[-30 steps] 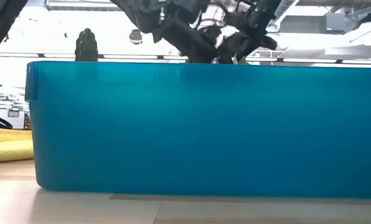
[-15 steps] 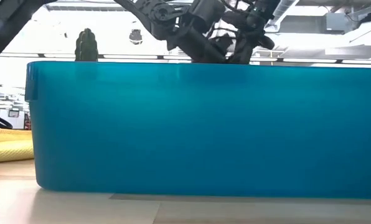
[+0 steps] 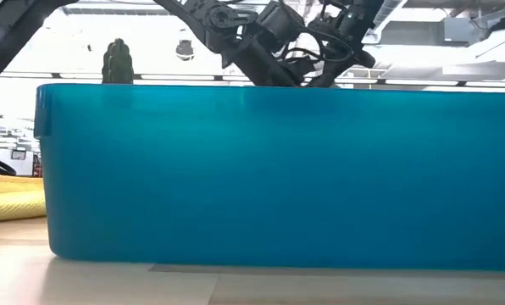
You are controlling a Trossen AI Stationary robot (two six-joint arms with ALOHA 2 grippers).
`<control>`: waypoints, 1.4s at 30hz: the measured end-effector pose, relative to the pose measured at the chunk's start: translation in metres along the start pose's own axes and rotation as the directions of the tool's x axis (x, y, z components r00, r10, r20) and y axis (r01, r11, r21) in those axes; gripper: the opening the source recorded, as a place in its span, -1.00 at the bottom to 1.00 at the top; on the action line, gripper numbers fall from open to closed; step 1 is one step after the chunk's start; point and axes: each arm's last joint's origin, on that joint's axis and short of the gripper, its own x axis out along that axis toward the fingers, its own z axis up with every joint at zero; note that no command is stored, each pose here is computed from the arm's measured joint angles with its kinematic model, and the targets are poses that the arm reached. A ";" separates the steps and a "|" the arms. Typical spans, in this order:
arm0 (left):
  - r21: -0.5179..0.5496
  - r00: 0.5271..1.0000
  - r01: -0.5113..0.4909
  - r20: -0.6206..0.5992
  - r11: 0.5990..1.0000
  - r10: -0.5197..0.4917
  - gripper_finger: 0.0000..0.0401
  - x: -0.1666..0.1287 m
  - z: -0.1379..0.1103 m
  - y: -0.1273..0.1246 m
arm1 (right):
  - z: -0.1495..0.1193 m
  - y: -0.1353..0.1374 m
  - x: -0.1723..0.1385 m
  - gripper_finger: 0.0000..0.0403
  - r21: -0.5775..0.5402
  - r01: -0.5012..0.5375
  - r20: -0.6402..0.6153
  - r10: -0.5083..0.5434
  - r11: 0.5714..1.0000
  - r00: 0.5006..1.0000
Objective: Fold microfiber towels
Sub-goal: Fold the top green microfiber towel
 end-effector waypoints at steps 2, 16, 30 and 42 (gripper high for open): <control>0.033 0.998 -0.010 -0.065 0.999 0.012 -0.99 -0.013 0.002 0.006 | -0.002 -0.001 0.000 -0.93 -0.018 0.005 -0.024 -0.005 1.000 1.000; -0.031 0.994 0.000 -0.109 1.000 -0.003 -1.00 -0.203 0.046 0.050 | -0.057 0.059 -0.020 -0.96 -0.088 -0.464 -0.518 0.357 0.882 0.777; -0.094 0.996 -0.055 -0.074 0.994 0.048 -0.93 -0.228 0.046 0.075 | 0.003 -0.025 0.096 -0.93 0.141 -0.114 -0.410 0.163 0.983 0.897; -0.017 0.986 0.164 -0.031 0.986 -0.164 -0.39 -0.103 -0.002 0.043 | 0.005 -0.049 0.100 -0.92 0.121 -0.122 -0.408 0.162 0.985 0.899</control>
